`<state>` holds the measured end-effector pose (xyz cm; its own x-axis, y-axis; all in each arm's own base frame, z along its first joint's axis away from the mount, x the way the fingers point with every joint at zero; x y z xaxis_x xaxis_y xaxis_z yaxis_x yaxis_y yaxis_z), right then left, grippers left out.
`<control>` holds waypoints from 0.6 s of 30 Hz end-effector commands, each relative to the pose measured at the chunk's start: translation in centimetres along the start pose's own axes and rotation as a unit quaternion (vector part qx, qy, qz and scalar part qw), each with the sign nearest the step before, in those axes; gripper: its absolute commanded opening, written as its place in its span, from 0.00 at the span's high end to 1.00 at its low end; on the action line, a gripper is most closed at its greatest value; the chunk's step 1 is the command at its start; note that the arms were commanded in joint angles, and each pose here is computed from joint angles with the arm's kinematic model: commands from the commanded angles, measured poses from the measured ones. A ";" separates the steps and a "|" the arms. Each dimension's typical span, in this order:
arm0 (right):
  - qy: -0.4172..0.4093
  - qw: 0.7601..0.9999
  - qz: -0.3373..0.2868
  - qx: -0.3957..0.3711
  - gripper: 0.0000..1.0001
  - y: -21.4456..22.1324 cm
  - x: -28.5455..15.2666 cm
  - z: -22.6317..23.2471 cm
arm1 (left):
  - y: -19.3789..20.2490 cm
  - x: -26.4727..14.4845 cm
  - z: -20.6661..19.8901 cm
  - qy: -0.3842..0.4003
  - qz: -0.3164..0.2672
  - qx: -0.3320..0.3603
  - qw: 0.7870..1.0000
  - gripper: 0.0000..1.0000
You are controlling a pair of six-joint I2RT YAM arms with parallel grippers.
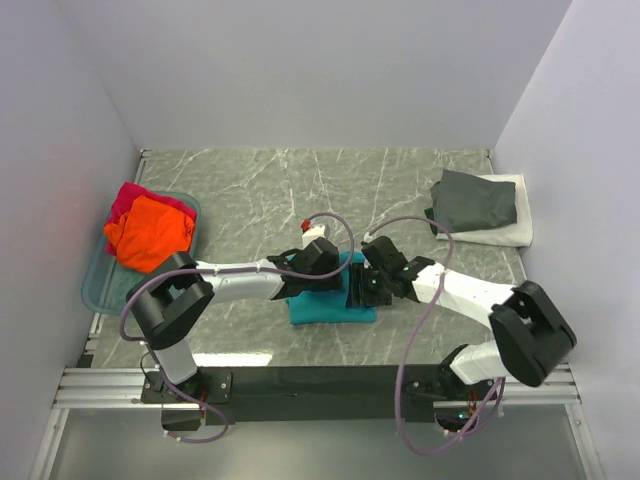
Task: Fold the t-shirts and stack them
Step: Fold the tshirt
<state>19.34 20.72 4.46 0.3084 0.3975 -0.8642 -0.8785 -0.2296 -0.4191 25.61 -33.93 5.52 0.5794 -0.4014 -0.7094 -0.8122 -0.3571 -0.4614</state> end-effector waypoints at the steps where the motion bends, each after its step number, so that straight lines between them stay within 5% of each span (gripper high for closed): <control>1: 0.013 1.000 0.002 0.004 0.37 0.3 1.7 -0.5 | 0.1 0.6 1.1 -0.023 -0.008 -0.017 1.000 0.43; 10: 0.024 1.000 -0.015 -0.004 0.35 -0.5 -0.2 -0.6 | -2.2 -1.5 -0.1 -0.003 -0.039 -0.011 0.999 0.43; 18: -0.018 0.996 -0.087 0.008 0.17 -4.2 -4.3 -0.9 | -5.0 -6.8 -0.3 0.012 -0.087 -0.019 0.996 0.41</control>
<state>20.26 19.72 7.01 0.3819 0.4226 -0.8219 -0.8523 -0.1829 -0.4900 25.90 -31.74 10.88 0.6664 -0.3841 -0.6391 -0.7414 -0.4321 -0.5134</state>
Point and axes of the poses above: each gripper's point midway between its finger pads, its own x axis out along the fingers, its own z axis along the line the jaws close on, y = z × x, the point moved 1 cm from there along -x, back along the fingers, and after that the axes turned 13 degrees about -x, right-handed, at the moved point
